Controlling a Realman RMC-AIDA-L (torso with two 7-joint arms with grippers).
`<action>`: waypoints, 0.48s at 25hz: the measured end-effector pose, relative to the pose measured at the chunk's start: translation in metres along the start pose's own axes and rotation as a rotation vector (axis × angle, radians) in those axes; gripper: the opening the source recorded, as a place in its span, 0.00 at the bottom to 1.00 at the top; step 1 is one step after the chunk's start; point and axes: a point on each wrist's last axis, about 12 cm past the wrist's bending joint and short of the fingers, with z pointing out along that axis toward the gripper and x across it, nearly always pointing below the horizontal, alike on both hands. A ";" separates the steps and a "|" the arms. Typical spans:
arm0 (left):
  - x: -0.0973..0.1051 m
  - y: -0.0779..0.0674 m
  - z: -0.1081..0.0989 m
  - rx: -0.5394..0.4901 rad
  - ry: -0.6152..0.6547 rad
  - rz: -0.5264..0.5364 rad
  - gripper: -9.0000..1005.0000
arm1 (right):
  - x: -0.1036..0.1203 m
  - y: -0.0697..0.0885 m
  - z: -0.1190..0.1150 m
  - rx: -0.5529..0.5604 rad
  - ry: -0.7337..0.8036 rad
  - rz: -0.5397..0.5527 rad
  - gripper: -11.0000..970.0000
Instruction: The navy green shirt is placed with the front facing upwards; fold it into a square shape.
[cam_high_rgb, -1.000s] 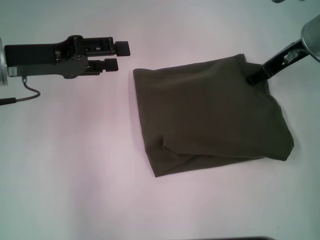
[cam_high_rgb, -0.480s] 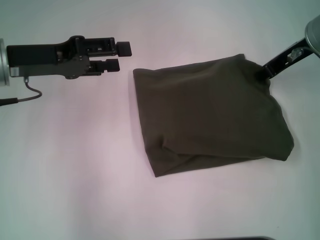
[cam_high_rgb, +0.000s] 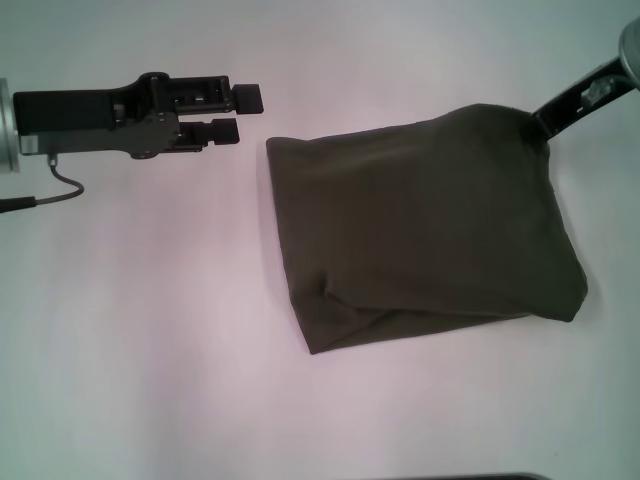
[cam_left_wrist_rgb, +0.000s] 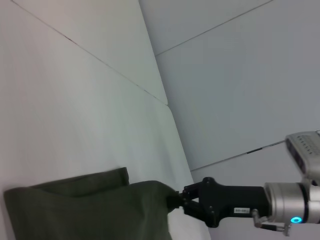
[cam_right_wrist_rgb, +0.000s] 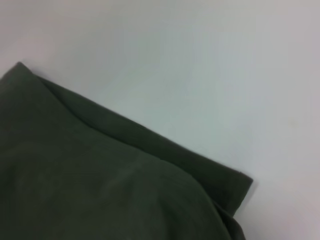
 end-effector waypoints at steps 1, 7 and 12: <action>0.000 0.000 0.000 0.000 0.000 0.000 0.72 | -0.001 0.000 -0.003 0.002 -0.005 -0.002 0.05; 0.001 0.000 0.000 0.001 0.004 0.000 0.71 | -0.009 0.002 -0.009 0.018 -0.031 -0.004 0.05; 0.001 0.000 -0.001 0.005 0.002 -0.002 0.71 | -0.014 0.004 -0.007 0.036 -0.050 -0.015 0.05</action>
